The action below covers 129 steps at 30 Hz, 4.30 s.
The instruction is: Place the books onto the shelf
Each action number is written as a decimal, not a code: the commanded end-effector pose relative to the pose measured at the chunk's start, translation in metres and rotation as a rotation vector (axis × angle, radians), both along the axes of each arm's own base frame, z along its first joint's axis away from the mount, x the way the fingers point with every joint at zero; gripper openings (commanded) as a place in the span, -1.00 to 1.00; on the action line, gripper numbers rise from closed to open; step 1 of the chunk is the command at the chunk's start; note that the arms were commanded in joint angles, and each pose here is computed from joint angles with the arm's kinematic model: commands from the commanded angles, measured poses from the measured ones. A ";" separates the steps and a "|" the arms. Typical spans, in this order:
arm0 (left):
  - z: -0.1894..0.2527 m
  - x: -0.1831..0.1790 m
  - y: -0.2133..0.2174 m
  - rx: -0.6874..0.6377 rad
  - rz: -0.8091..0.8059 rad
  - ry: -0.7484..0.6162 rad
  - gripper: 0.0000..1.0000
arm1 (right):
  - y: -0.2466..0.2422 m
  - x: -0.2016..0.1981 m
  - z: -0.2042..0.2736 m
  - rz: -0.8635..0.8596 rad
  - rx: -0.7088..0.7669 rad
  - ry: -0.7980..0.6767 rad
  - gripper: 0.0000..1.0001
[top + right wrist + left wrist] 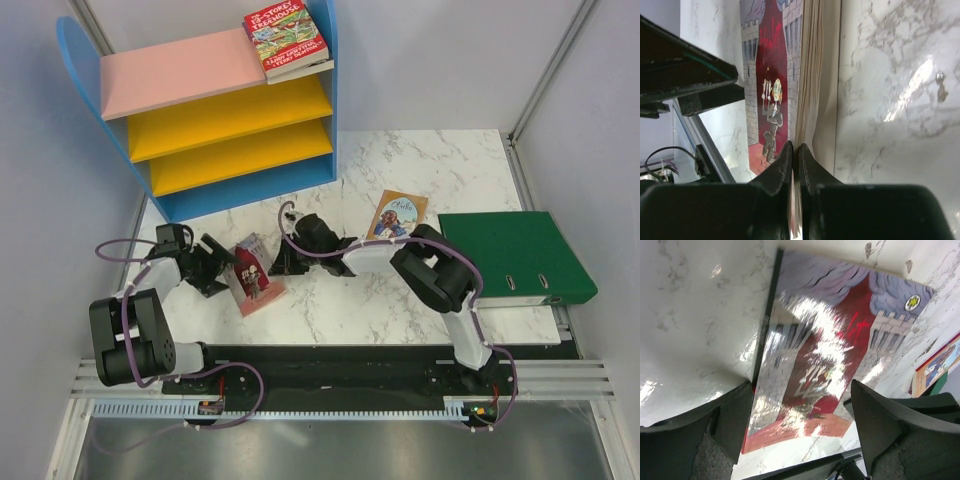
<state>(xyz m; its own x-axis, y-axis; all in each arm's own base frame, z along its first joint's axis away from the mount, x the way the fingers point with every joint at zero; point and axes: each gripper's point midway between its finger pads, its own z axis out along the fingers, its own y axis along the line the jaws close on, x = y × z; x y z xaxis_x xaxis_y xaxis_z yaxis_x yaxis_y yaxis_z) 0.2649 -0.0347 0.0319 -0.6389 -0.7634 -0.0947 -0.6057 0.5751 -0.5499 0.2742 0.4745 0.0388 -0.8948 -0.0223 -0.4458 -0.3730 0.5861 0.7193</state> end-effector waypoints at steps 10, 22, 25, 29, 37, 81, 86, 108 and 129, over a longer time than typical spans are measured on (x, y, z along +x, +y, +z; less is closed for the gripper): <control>0.083 -0.003 -0.018 -0.007 -0.049 -0.382 0.65 | -0.076 0.025 0.145 -0.325 0.227 -0.156 -1.00; 0.147 0.000 -0.075 -0.187 -0.091 -0.703 0.36 | -0.099 0.029 0.205 -0.454 0.351 -0.185 -1.00; 0.164 0.001 -0.086 -0.182 -0.089 -0.743 0.35 | -0.100 0.031 0.203 -0.459 0.350 -0.183 -1.00; 0.170 0.002 -0.089 -0.199 -0.075 -0.741 0.36 | -0.102 0.033 0.199 -0.466 0.345 -0.180 -1.00; 0.168 0.005 -0.086 -0.169 -0.051 -0.729 0.31 | -0.118 0.046 0.206 -0.514 0.363 -0.187 -1.00; 0.188 0.000 -0.144 -0.349 -0.171 -0.845 -0.15 | -0.135 0.070 0.229 -0.549 0.449 -0.186 -1.00; 0.181 0.001 -0.145 -0.350 -0.167 -0.836 -0.56 | -0.135 0.071 0.226 -0.548 0.447 -0.177 -1.00; 0.192 0.014 -0.146 -0.322 -0.161 -0.850 -0.10 | -0.136 0.060 0.214 -0.518 0.459 -0.155 -0.99; 0.247 0.011 -0.144 -0.285 -0.192 -0.922 -0.96 | -0.169 0.061 0.189 -0.603 0.296 -0.186 0.49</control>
